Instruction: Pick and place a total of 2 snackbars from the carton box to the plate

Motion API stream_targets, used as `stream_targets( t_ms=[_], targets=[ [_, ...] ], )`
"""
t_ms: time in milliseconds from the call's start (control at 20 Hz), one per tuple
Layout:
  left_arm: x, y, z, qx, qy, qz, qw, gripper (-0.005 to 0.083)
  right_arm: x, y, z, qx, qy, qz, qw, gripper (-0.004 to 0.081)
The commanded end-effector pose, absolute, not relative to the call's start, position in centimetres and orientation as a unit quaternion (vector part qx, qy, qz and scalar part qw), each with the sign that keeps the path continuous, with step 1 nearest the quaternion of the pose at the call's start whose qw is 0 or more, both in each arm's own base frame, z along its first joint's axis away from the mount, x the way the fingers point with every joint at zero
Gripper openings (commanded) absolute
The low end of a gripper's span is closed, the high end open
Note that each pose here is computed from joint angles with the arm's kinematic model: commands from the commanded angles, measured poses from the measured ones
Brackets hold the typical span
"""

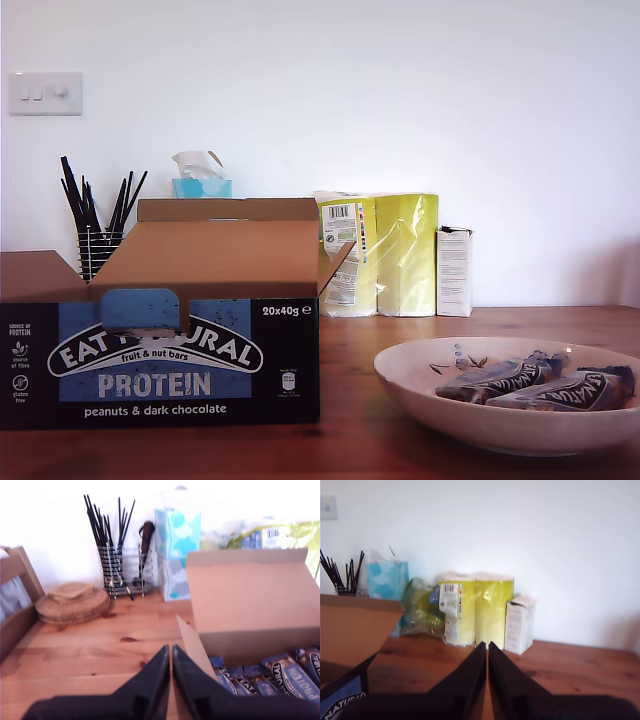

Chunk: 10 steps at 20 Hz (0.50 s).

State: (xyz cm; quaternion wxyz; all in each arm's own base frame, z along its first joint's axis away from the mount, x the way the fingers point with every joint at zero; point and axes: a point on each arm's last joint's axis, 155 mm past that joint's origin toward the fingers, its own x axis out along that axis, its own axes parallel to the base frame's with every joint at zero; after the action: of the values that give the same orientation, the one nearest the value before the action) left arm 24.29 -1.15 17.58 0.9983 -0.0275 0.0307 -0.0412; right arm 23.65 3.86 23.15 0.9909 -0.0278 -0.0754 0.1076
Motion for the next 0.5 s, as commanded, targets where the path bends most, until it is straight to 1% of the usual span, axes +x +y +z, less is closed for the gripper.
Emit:
stream_targets(
  t_ms=[0,150,250,450],
  targets=[
    [24.4,-1.1,16.4,-0.028,0.042,-0.038,0.998,-0.0024,23.7,3.8,22.8,-0.034,-0.075,0.104,0.991,-0.0013],
    [24.3,-0.8,15.8,-0.028,0.054,-0.032,0.998,-0.0024,23.9,4.0,21.5,-0.035,-0.05,0.109,0.992,-0.0013],
    [24.3,-0.8,15.2,-0.035,0.068,-0.03,0.997,-0.0024,24.0,3.9,19.4,-0.025,-0.007,0.109,0.994,-0.0013],
    [23.7,-0.8,12.4,-0.042,0.124,-0.027,0.991,-0.0024,23.7,4.2,15.7,-0.004,0.069,0.115,0.991,-0.0013]
  ],
)
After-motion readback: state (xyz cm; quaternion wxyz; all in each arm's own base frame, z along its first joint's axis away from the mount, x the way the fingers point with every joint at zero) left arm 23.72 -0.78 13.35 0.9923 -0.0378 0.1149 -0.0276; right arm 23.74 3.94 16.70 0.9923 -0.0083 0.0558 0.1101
